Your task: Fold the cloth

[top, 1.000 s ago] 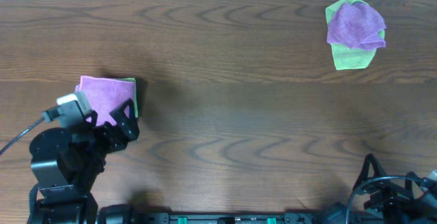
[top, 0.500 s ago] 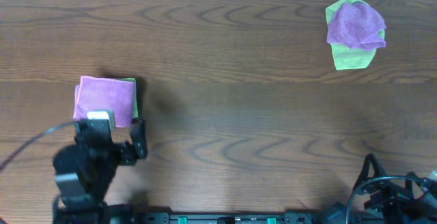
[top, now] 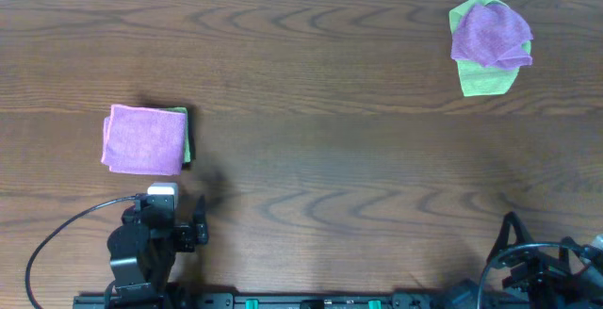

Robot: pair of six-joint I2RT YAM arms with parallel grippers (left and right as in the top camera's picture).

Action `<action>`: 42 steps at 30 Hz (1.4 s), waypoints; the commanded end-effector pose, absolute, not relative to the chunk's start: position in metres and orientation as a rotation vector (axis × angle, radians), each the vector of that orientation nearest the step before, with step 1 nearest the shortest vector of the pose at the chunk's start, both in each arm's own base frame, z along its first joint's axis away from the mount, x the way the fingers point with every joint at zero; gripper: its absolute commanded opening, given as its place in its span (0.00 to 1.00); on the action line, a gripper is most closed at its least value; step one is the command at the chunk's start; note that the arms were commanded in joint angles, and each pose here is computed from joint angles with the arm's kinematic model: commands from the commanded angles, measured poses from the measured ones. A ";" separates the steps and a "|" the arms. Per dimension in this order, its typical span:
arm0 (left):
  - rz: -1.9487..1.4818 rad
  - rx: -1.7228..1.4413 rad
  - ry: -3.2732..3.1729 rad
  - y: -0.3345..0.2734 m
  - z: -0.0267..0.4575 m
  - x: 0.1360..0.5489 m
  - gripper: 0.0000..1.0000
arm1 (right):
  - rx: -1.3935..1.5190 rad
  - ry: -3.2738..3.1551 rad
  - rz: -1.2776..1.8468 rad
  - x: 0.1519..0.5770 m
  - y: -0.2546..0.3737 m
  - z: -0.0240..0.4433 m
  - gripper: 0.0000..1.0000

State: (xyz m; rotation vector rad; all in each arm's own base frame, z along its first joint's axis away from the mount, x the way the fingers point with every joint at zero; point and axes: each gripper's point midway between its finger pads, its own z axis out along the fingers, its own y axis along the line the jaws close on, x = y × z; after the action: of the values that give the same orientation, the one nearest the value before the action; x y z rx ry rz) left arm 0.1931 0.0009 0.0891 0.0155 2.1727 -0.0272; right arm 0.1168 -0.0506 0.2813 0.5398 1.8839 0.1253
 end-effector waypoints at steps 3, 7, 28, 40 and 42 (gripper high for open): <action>0.129 -0.066 2.217 0.025 0.070 0.187 0.95 | 0.560 1.875 0.118 0.116 -0.053 0.281 0.99; 0.144 -0.157 2.205 0.032 0.066 0.185 0.95 | 0.560 1.875 0.118 0.116 -0.053 0.281 0.99; 0.173 -0.168 2.202 0.036 0.066 0.183 0.95 | 0.560 1.875 0.118 0.116 -0.053 0.281 0.99; 0.173 -0.168 2.202 0.036 0.066 0.183 0.95 | 0.602 1.925 0.065 0.114 -0.056 0.262 0.99; 0.173 -0.168 2.202 0.036 0.066 0.183 0.95 | 0.597 1.948 -0.002 0.120 -0.057 0.248 0.99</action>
State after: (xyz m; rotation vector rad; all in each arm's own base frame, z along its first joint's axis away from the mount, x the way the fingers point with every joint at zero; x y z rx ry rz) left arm 0.1856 0.0350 0.0722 -0.1526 2.1865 0.1649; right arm 0.1158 -0.0544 0.2662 0.5789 1.9172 0.0686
